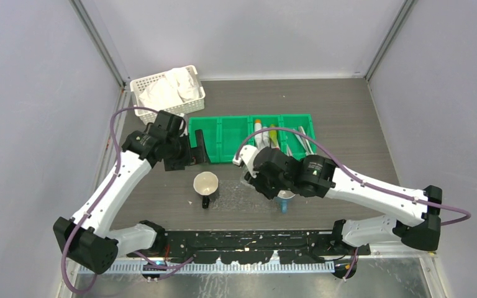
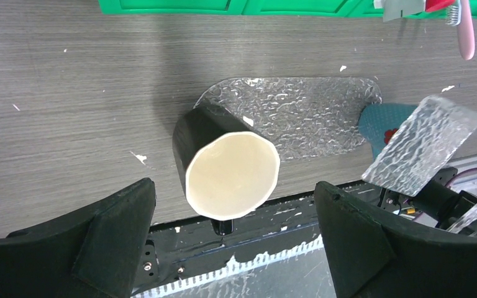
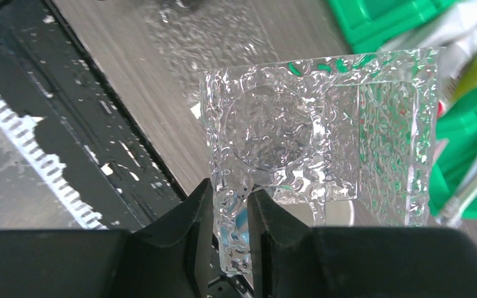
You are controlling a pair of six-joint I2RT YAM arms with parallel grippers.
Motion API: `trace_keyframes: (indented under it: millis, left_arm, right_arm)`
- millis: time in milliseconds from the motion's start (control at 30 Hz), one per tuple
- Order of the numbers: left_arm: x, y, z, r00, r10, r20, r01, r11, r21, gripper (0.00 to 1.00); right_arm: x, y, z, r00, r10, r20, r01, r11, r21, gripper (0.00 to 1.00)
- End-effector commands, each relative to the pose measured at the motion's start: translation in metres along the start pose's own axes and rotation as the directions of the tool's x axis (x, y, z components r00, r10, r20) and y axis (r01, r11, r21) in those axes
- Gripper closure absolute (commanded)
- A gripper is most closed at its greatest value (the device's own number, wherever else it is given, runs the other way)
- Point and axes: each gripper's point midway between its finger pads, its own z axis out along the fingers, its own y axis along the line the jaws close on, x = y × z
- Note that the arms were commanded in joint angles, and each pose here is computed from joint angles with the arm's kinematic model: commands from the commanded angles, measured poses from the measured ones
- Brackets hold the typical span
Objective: Prepare toiletry sets of a toothbrush and toothpaste on the tray
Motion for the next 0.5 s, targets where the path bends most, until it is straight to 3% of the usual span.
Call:
trace_keyframes:
  millis: [0,200,467]
  left_arm:
    - [-0.004,-0.003,-0.013,1.0,0.005,0.02,-0.005,1.0,0.008,0.0]
    - [-0.005,-0.003,-0.012,1.0,0.003,0.024,-0.004,1.0,0.006,0.0]
    - [-0.005,-0.001,-0.009,1.0,0.019,0.023,-0.019,1.0,0.007,0.0]
  right_arm:
    - [-0.039,0.031,0.005,0.989,-0.044,0.142,0.06,0.992,-0.112,0.85]
    - [-0.045,0.051,0.029,0.991,-0.056,0.121,0.078,0.98,-0.183,0.85]
    - [-0.018,0.062,0.07,0.996,-0.071,0.057,0.082,0.974,-0.21,0.85]
